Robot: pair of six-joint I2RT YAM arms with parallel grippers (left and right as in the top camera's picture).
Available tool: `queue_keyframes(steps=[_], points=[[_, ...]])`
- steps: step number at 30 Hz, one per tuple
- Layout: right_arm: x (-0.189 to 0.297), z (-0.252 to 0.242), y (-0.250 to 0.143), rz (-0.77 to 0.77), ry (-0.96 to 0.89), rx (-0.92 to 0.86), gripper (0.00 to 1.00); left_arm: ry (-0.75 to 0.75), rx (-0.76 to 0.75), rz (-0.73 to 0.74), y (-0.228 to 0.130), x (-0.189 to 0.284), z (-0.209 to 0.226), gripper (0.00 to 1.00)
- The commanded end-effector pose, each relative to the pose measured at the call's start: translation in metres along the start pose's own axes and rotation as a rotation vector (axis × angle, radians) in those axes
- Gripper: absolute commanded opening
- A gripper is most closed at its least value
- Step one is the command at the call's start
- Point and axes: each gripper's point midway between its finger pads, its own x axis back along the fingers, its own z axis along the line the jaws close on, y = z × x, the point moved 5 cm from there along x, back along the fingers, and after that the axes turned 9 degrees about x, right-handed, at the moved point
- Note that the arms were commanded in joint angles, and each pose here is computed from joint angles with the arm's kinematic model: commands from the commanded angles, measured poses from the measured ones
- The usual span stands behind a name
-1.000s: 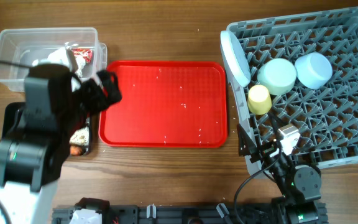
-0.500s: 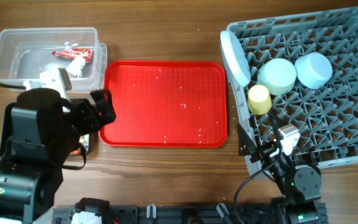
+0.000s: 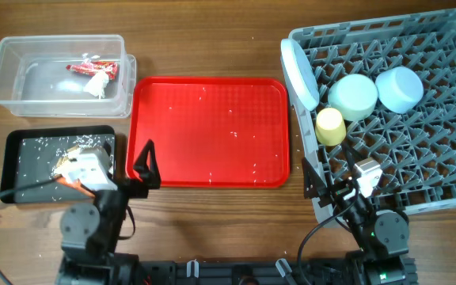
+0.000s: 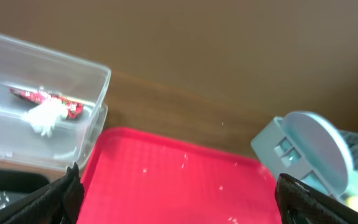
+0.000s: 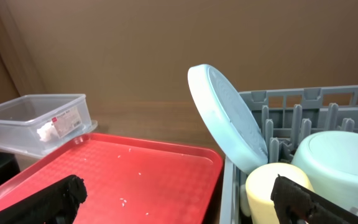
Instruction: Sort waste into correct bins and load items into the dishwasher rack
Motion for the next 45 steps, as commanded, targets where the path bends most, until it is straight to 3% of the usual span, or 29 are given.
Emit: queue_keyframes(steps=[1,6,45], points=[[0.0,-0.001,0.001,-0.008,-0.011,-0.01,1.0,-0.029,-0.014,0.006,-0.034,-0.001,0.017,1.0],[0.0,-0.001,0.001,-0.008,-0.011,-0.01,1.0,-0.024,-0.014,0.015,-0.059,-0.01,0.032,1.0],[0.0,-0.001,0.001,-0.008,-0.011,-0.01,1.0,-0.032,-0.015,0.0,-0.058,-0.011,0.031,1.0]])
